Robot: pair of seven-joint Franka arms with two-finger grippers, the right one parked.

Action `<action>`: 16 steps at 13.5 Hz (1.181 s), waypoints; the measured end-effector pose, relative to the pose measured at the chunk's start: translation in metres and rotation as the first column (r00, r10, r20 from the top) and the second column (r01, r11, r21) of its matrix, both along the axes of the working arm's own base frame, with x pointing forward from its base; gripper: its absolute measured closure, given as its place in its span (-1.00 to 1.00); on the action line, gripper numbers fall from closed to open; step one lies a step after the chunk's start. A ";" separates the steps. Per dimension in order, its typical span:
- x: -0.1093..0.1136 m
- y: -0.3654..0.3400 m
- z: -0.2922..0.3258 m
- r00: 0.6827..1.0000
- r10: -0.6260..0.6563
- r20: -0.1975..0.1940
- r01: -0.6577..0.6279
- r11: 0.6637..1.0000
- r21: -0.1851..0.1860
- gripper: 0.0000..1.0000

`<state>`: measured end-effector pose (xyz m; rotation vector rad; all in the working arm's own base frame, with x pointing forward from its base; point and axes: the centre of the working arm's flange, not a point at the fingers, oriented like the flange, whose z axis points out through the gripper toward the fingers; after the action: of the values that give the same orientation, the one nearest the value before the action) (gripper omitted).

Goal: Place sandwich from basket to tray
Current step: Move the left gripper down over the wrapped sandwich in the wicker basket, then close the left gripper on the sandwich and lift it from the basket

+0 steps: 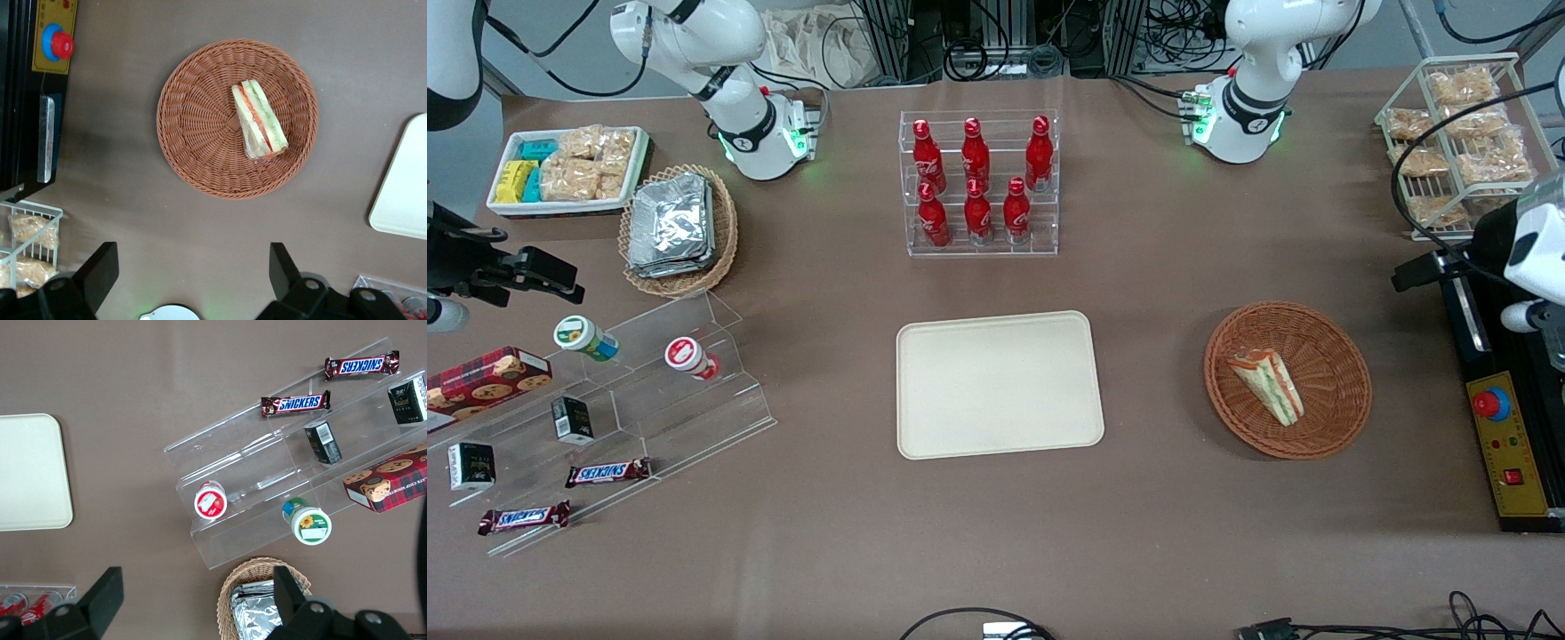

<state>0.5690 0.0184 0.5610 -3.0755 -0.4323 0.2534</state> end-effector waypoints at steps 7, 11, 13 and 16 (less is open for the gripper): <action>0.041 -0.005 -0.106 0.970 0.207 -0.124 -0.205 0.978 0.026 -1.00; 0.062 -0.021 -0.175 0.950 0.268 -0.164 -0.264 0.964 0.041 -1.00; 0.071 -0.034 -0.209 0.942 0.294 -0.163 -0.290 0.956 0.046 -1.00; 0.081 -0.048 -0.247 0.938 0.312 -0.151 -0.309 0.950 0.041 -1.00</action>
<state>0.6502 -0.0294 0.3143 -2.9277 -0.9066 0.4901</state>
